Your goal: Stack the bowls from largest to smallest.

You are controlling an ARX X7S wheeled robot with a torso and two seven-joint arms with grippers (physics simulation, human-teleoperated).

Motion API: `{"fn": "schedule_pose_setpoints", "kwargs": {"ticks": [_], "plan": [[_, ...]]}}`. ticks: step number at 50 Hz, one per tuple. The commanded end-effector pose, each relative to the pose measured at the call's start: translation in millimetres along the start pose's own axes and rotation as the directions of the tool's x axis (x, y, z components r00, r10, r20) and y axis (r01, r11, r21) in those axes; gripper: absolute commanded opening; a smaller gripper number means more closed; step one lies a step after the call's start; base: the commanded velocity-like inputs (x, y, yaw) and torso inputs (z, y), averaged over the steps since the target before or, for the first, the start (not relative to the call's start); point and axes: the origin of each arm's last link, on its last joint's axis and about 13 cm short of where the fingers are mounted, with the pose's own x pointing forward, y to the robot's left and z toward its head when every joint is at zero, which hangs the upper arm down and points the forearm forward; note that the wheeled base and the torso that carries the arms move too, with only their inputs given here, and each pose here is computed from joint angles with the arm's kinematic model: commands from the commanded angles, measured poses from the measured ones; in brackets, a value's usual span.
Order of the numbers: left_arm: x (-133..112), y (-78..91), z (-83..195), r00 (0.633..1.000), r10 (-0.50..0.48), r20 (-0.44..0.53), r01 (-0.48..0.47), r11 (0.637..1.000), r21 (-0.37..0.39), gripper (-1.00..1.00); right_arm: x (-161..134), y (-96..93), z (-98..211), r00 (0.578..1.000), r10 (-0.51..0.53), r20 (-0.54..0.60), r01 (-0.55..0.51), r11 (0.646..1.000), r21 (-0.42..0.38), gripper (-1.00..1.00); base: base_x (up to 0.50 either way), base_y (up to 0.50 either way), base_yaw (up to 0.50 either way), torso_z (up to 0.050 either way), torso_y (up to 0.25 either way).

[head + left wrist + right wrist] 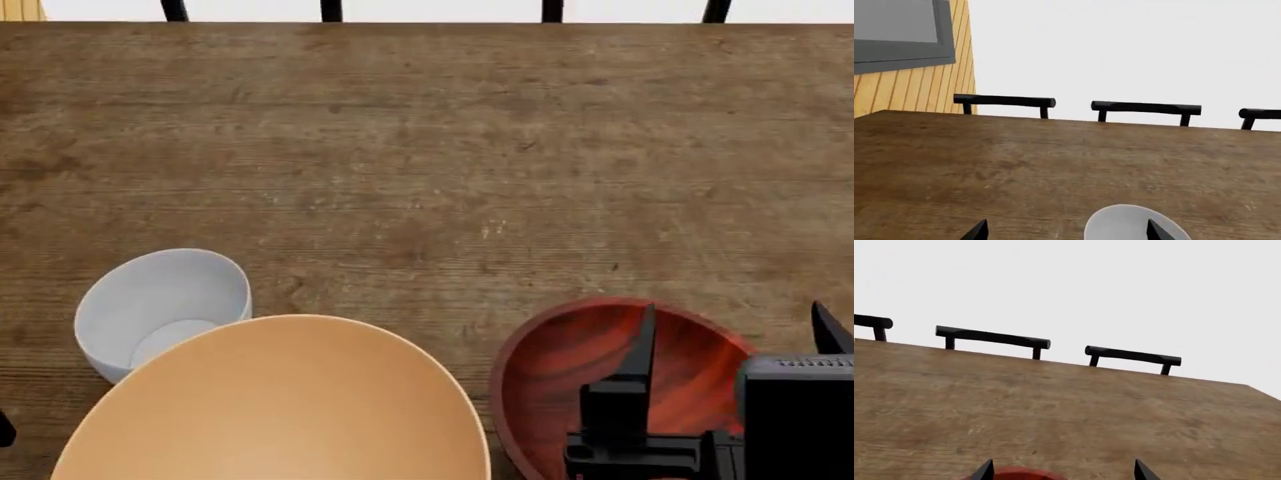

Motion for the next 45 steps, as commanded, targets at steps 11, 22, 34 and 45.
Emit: {"fn": "schedule_pose_setpoints", "kwargs": {"ticks": [11, 22, 34, 45], "plan": [[24, 23.0, -9, 0.996, 0.061, -0.071, -0.063, 0.998, -0.021, 1.00, 71, -49.4, 8, 0.927, -0.002, -0.375, 0.020, 0.999, 0.044, 1.00, 0.00, 0.00, 0.00, 0.000, 0.000], [24, 25.6, -4, 0.995, 0.076, -0.058, -0.079, 0.996, -0.051, 1.00, 98, -64.8, -14, 0.839, -0.007, -0.544, 0.011, 1.000, 0.004, 1.00, 0.00, 0.00, 0.00, 0.000, 0.000], [24, 25.0, 1, 0.996, 0.084, -0.037, -0.086, 0.995, -0.048, 1.00, 97, -58.9, -29, 0.792, 0.083, -0.605, -0.041, 0.996, 0.084, 1.00, 0.00, 0.00, 0.00, 0.000, 0.000], [26, 26.0, -3, 0.994, 0.097, -0.043, -0.099, 0.994, -0.050, 1.00, 91, -53.9, -40, 0.756, 0.166, -0.633, -0.059, 0.981, 0.186, 1.00, 0.00, 0.00, 0.00, 0.000, 0.000]]}}
